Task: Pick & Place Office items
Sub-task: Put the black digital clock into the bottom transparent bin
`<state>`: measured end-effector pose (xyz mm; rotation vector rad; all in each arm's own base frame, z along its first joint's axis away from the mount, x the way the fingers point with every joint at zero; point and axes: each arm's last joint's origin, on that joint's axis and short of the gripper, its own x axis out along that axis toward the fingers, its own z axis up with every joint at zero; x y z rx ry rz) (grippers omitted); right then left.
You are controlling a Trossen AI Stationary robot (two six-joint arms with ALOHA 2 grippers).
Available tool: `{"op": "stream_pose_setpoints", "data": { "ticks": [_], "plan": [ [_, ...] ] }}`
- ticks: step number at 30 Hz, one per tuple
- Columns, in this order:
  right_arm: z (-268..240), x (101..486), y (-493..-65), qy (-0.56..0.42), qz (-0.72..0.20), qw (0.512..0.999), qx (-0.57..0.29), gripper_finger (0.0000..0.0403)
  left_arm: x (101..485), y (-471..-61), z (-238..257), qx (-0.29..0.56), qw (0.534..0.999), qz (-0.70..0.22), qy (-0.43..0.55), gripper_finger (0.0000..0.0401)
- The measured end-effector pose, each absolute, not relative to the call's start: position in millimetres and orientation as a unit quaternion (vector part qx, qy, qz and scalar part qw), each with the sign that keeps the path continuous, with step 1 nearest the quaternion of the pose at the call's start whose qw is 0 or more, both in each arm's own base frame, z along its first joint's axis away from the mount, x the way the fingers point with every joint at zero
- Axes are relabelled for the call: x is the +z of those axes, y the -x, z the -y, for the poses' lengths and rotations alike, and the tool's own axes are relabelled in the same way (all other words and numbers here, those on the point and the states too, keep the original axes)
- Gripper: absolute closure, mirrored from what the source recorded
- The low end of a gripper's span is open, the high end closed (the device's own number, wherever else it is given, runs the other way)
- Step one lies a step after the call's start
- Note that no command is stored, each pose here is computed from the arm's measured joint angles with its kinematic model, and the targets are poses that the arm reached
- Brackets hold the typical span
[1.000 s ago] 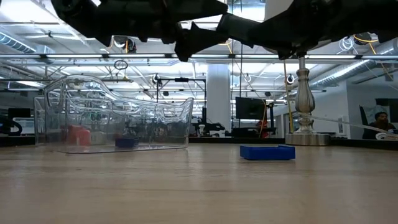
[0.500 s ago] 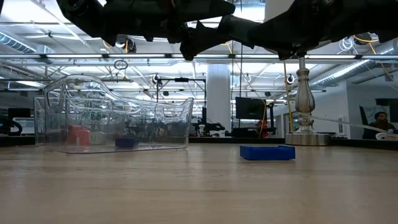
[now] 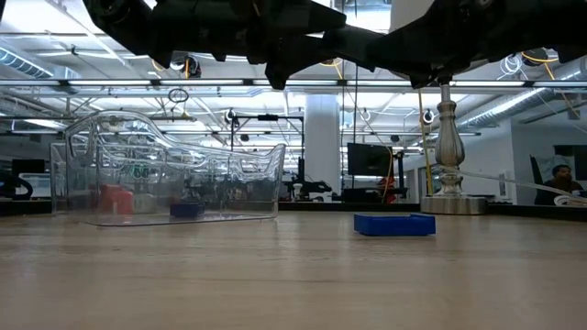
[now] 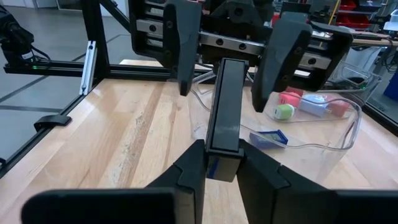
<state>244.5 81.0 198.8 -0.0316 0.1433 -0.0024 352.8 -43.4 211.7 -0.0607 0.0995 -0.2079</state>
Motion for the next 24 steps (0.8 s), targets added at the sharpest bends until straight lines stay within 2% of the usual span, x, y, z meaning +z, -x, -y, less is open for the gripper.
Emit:
{"op": "stream_pose_setpoints", "data": {
  "ticks": [9, 24],
  "plan": [
    [-81.0, 198.8, -244.5, 0.016, -0.072, 0.997, -0.001, 0.0334, 211.2, -352.8, 43.4, -0.103, 0.993, -0.052, 0.032, 0.0207],
    [-81.0, 198.6, -244.4, 0.018, -0.073, 0.997, -0.001, 0.0340, 208.5, -352.5, 42.9, -0.102, 0.992, -0.065, 0.028, 0.0210]
  ]
}}
